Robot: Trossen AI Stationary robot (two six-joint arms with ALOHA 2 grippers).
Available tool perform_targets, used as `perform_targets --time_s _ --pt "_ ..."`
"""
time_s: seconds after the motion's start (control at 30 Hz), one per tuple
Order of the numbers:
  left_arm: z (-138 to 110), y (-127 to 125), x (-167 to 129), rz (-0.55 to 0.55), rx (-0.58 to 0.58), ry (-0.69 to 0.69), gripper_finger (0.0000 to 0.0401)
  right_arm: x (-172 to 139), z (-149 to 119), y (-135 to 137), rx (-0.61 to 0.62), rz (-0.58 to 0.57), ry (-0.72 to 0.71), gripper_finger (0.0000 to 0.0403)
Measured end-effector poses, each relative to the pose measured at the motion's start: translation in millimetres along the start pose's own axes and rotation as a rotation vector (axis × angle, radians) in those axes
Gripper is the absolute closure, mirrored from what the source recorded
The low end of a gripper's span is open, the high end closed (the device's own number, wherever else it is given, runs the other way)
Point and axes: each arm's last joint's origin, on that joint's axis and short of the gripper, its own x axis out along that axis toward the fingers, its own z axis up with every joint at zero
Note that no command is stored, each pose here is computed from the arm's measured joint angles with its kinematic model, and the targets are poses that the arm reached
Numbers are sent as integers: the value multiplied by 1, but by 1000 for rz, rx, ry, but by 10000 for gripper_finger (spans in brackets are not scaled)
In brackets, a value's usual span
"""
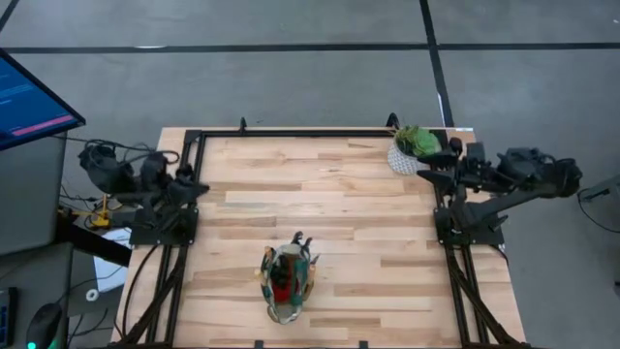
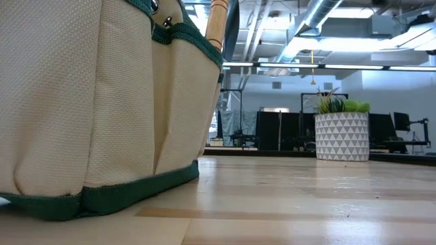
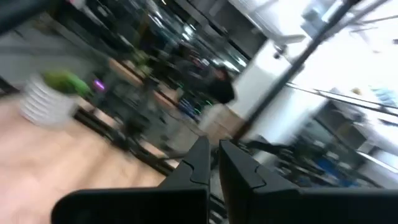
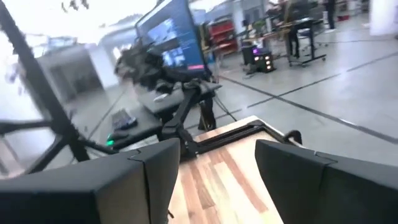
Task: Pick & Place Garden tools in Gardening bag
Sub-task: Return to Home Position
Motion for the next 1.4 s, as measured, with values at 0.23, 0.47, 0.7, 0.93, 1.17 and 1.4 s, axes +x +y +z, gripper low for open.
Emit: perform_targets --time_s 0.23,0.47,0.7,0.93,1.17,1.4 --pt "-17 20 -11 -43 -48 20 400 -31 -47 -32 115 -15 -161 204" --pt "-35 45 -28 -67 -81 -17 400 -38 -75 -43 165 0 -162 210" --pt "-54 54 -25 -82 -31 19 400 -26 -91 -40 163 13 -122 211" --pt "-80 66 -18 -18 43 71 399 -10 -126 -40 187 42 -116 225" --pt "-111 79 -13 4 29 139 399 8 -174 -43 253 45 -106 244" --pt "-139 94 -10 32 69 189 399 12 -193 -45 313 68 -78 270"
